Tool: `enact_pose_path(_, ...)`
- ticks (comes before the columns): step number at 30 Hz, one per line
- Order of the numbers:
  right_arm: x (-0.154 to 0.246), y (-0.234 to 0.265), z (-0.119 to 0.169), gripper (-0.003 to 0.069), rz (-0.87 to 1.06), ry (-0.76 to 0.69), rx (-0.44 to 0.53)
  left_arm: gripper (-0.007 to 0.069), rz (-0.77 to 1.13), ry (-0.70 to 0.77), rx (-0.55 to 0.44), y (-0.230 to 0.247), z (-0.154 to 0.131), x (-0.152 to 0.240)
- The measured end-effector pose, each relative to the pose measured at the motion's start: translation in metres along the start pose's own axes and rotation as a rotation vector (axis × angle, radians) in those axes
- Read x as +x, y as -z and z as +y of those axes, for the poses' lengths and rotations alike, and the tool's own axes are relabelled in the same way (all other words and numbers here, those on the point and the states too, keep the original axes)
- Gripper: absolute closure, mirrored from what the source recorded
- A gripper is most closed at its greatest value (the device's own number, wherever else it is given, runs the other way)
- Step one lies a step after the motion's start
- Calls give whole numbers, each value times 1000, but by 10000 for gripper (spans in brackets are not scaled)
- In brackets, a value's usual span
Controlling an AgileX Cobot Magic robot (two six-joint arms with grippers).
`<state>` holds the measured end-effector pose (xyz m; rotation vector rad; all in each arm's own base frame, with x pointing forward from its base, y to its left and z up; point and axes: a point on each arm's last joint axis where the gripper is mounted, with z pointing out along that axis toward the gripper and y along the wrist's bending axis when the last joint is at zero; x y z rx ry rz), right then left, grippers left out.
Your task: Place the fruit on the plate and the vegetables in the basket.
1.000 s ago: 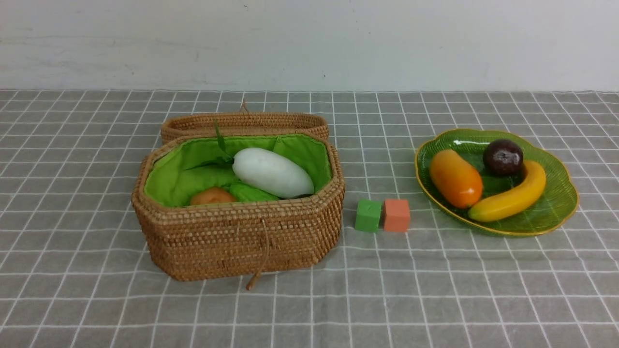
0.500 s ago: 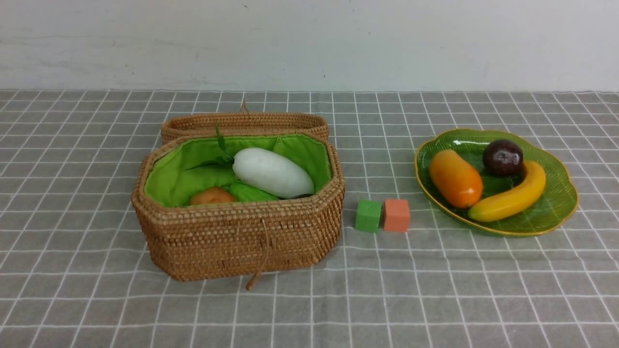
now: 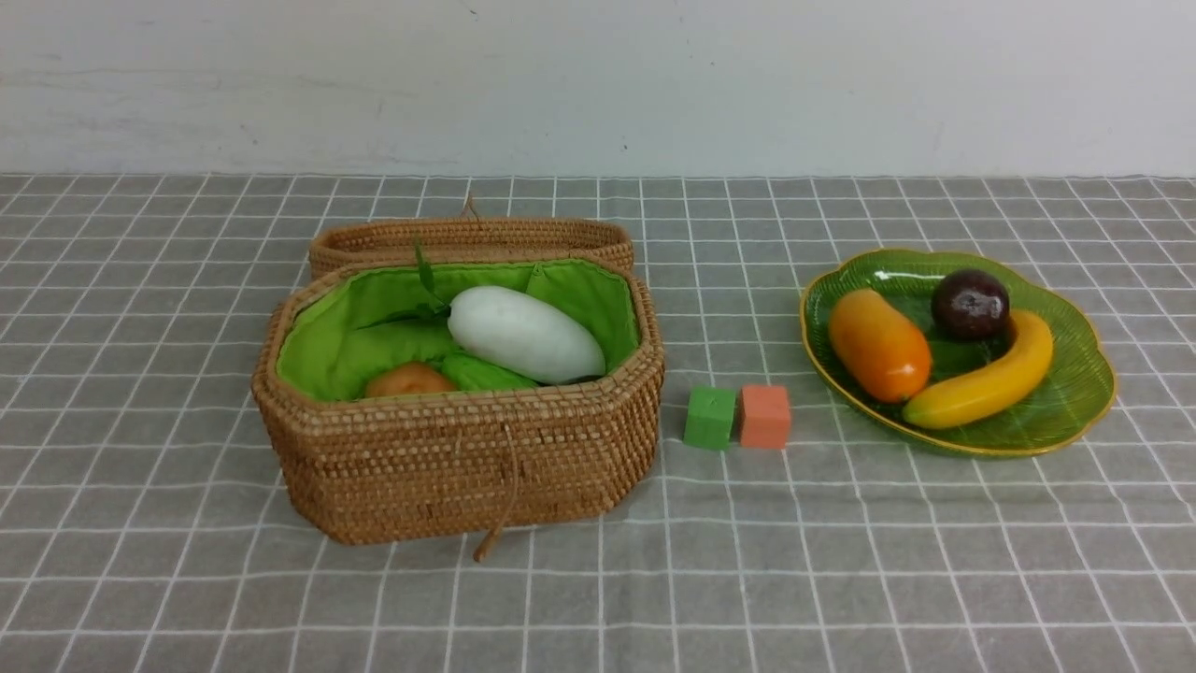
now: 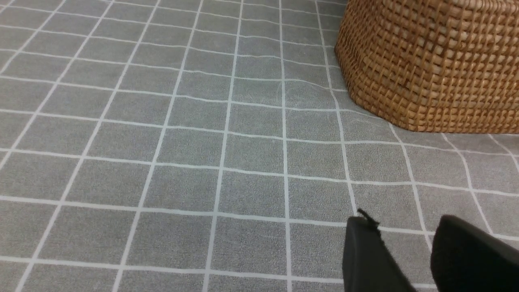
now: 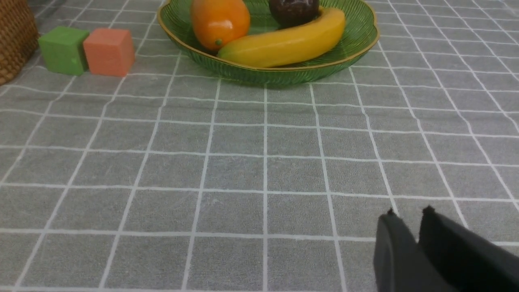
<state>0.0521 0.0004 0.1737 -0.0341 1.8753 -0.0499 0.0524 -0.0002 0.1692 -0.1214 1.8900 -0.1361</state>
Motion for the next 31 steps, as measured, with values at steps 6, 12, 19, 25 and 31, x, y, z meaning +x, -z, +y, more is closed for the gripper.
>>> enact_pose_path(6, 0, 0, 0, 550, 0, 0, 0, 386, 0, 0, 0, 0, 0, 0)
enact_pose_path(12, 0, 0, 0, 550, 0, 0, 0, 386, 0, 0, 0, 0, 0, 0)
enact_pose_path(19, 0, 0, 0, 540, 0, 0, 0, 386, 0, 0, 0, 0, 0, 0)
enact_pose_path(25, 0, 0, 0, 533, 0, 0, 0, 386, 0, 0, 0, 0, 0, 0)
enact_pose_path(31, 0, 0, 0, 529, 0, 0, 0, 386, 0, 0, 0, 0, 0, 0)
